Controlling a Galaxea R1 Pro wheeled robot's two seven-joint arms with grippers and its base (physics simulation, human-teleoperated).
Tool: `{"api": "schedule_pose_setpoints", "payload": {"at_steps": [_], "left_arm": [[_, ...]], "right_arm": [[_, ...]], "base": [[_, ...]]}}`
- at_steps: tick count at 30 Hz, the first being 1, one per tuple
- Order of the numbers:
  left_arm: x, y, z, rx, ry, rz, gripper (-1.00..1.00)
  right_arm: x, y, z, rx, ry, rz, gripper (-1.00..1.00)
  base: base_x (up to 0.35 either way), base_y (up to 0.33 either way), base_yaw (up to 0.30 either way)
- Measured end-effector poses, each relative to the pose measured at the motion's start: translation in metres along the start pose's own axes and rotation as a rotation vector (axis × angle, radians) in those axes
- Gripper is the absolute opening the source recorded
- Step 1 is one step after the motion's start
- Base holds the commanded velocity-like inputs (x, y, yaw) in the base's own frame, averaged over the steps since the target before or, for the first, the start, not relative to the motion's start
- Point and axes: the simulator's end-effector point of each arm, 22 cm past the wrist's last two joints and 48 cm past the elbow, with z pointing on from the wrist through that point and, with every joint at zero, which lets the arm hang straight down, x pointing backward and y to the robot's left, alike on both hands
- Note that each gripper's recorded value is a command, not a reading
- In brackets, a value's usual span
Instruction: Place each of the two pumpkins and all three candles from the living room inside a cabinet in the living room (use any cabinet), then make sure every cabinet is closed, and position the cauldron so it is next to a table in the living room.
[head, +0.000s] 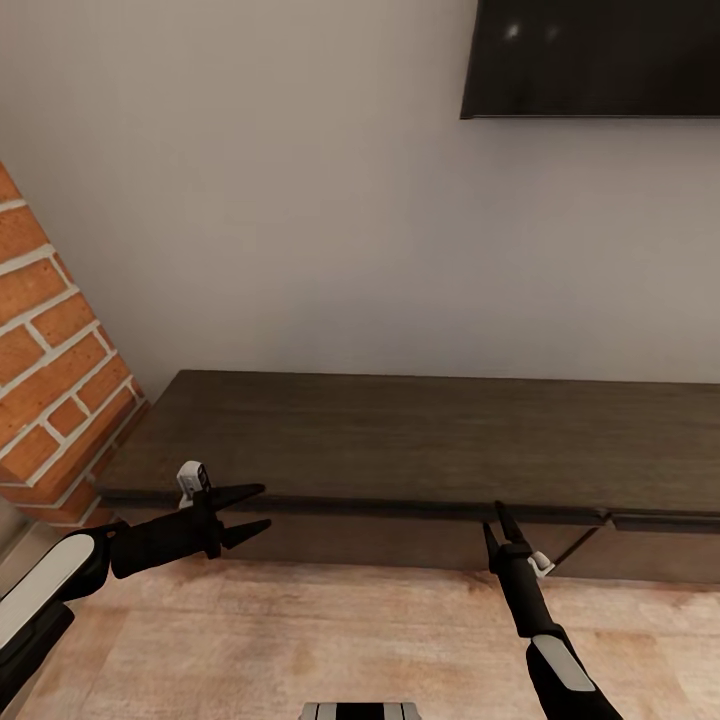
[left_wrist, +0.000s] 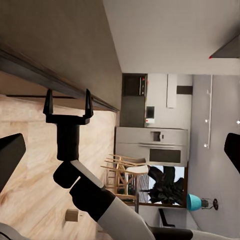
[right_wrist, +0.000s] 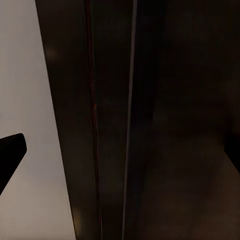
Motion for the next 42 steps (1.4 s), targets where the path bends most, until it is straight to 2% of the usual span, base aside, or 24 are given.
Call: {"api": "schedule_pose_setpoints", "payload": {"at_steps": [28,29,42], "left_arm": [[0.0001,-0.0003,0.0003,0.001,0.000,0.000,1.00],[0.0001,-0.0003,0.0004,0.001,0.000,0.000,1.00],[0.0001,0.0002,0.0002,0.000,0.000,-0.001,1.00]], "right_arm": [[0.0002,-0.0029,-0.0028,0.010,0.000,0.002,1.00],[0.0002,-0.0029,-0.0028,0.010,0.000,0.002,-1.00],[0.0008,-0.0098,-0.0030,0.033,-0.002,-0.001,-1.00]], "base": [[0.008,0.000,0.000],[0.000,0.000,0.000],[0.000,0.000,0.000]]}}
